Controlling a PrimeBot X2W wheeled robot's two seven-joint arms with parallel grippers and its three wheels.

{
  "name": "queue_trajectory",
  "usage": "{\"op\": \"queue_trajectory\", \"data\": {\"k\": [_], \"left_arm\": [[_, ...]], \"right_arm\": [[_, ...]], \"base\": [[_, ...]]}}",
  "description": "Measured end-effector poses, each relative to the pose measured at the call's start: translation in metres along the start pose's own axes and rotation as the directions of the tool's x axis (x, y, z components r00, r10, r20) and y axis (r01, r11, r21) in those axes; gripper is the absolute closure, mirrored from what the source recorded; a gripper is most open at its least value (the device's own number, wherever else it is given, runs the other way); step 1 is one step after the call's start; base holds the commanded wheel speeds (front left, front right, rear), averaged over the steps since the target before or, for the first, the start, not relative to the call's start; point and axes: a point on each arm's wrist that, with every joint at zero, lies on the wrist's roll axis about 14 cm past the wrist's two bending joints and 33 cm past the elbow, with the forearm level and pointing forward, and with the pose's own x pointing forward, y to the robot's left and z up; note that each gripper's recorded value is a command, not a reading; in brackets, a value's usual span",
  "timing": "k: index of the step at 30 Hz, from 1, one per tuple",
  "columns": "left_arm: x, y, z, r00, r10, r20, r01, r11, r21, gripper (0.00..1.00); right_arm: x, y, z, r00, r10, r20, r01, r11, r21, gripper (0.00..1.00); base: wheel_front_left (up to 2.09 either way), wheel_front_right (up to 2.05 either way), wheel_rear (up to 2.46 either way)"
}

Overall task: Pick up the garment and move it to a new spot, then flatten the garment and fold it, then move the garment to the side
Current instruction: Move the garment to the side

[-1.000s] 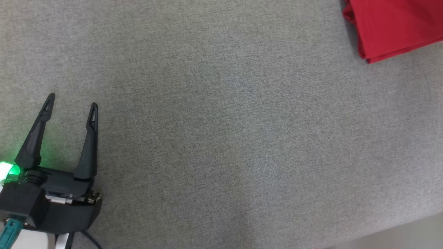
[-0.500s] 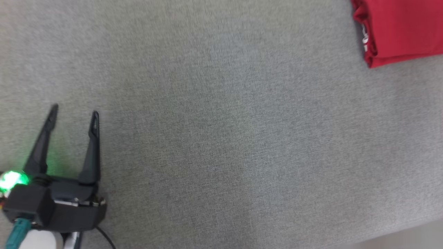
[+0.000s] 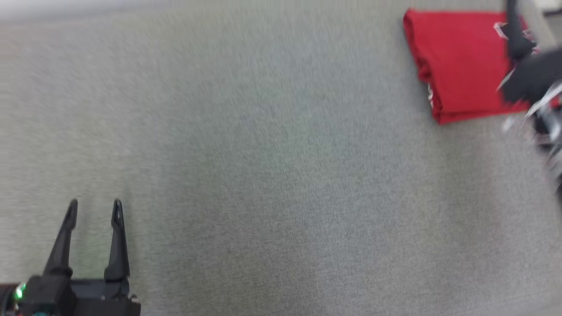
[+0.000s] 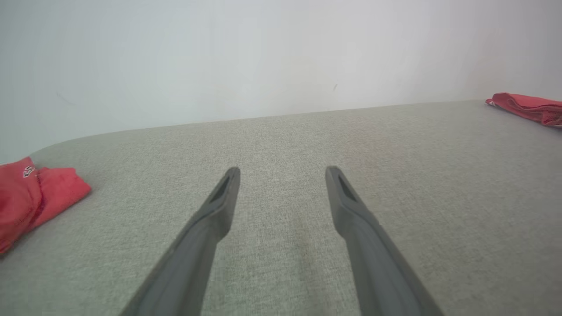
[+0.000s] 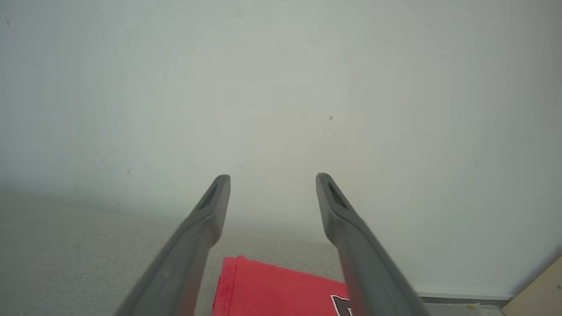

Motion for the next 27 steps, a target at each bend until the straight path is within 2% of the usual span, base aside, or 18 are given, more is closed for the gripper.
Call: {"op": "queue_trajectory", "data": {"k": [6,12,20,27], "left_arm": [[-0.027,0.004,0.026,0.998,0.042,0.044,-0.042,0.999,-0.001,0.00],[-0.051,0.016,0.051,0.990,0.101,0.099,-0.102,0.995,0.005,0.00],[-0.077,0.027,0.064,0.980,0.154,0.129,-0.156,0.988,0.006,0.00],[-0.100,0.036,0.065,0.971,0.201,0.126,-0.203,0.979,-0.001,0.00]], "right_arm": [[-0.042,0.020,0.003,0.999,0.002,0.040,-0.005,0.997,0.081,0.00],[-0.086,0.061,-0.010,0.999,0.028,0.044,-0.036,0.980,0.194,0.00],[-0.128,0.104,-0.019,0.998,0.064,0.023,-0.068,0.953,0.295,0.00],[-0.162,0.124,-0.025,0.997,0.071,0.000,-0.067,0.932,0.357,0.00]], "base": [[0.00,0.00,0.00],[0.00,0.00,0.00],[0.00,0.00,0.00],[0.00,0.00,0.00]]}}
